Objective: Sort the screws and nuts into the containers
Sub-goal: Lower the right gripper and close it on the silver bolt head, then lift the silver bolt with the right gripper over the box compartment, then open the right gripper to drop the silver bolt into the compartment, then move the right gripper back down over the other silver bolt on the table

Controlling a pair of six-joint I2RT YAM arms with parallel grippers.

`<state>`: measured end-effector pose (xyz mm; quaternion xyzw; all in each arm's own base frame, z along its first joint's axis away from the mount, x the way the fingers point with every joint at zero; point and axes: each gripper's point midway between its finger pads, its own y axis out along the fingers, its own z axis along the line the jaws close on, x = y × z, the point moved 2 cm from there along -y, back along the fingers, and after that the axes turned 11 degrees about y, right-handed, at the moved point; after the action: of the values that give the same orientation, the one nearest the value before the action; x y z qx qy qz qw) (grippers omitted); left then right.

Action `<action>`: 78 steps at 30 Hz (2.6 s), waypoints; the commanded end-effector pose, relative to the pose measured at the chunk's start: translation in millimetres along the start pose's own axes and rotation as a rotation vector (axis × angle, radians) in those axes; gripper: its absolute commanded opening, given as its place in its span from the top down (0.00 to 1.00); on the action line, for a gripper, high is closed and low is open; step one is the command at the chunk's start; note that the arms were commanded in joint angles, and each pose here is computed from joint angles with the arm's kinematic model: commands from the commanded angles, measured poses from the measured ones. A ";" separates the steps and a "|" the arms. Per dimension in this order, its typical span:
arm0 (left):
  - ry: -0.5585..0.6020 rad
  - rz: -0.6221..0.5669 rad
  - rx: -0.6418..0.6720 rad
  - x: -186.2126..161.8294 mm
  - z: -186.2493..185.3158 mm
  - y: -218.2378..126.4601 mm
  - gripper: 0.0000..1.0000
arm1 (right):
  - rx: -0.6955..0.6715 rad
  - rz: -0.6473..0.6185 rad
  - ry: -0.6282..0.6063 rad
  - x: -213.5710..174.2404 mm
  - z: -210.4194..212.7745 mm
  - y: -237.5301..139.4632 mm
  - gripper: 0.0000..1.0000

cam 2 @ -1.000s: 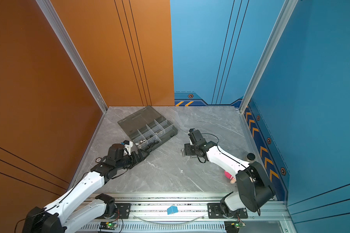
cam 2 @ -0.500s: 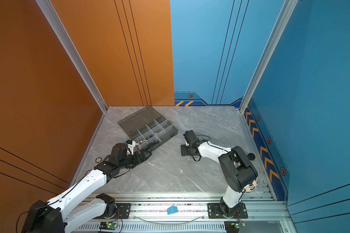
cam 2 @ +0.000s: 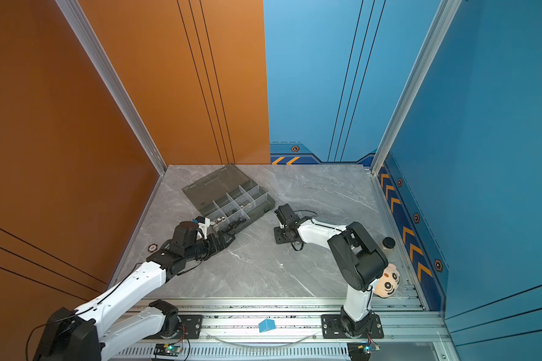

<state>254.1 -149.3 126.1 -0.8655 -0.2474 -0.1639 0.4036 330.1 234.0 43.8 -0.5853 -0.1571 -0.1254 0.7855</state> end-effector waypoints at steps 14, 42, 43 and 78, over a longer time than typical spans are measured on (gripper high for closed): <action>0.003 -0.043 -0.014 8.3 -3.4 -5.4 0.02 | -0.017 0.029 -0.041 -2.8 3.2 4.8 1.00; -0.016 -0.065 -0.010 8.9 5.4 -14.3 0.02 | 0.298 -0.146 -0.419 137.5 104.9 -6.8 1.00; -0.016 -0.065 -0.014 9.4 4.6 -14.4 0.02 | 0.299 -0.145 -0.417 137.4 106.6 -2.1 1.00; -0.023 -0.070 -0.017 11.4 6.4 -16.1 0.02 | 0.189 -0.125 -0.448 128.5 116.4 7.5 0.57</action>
<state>258.7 -132.1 138.7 -0.8567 -0.2864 -0.1733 0.3924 439.2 349.0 94.2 -0.5042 -0.3664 -0.0122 0.7819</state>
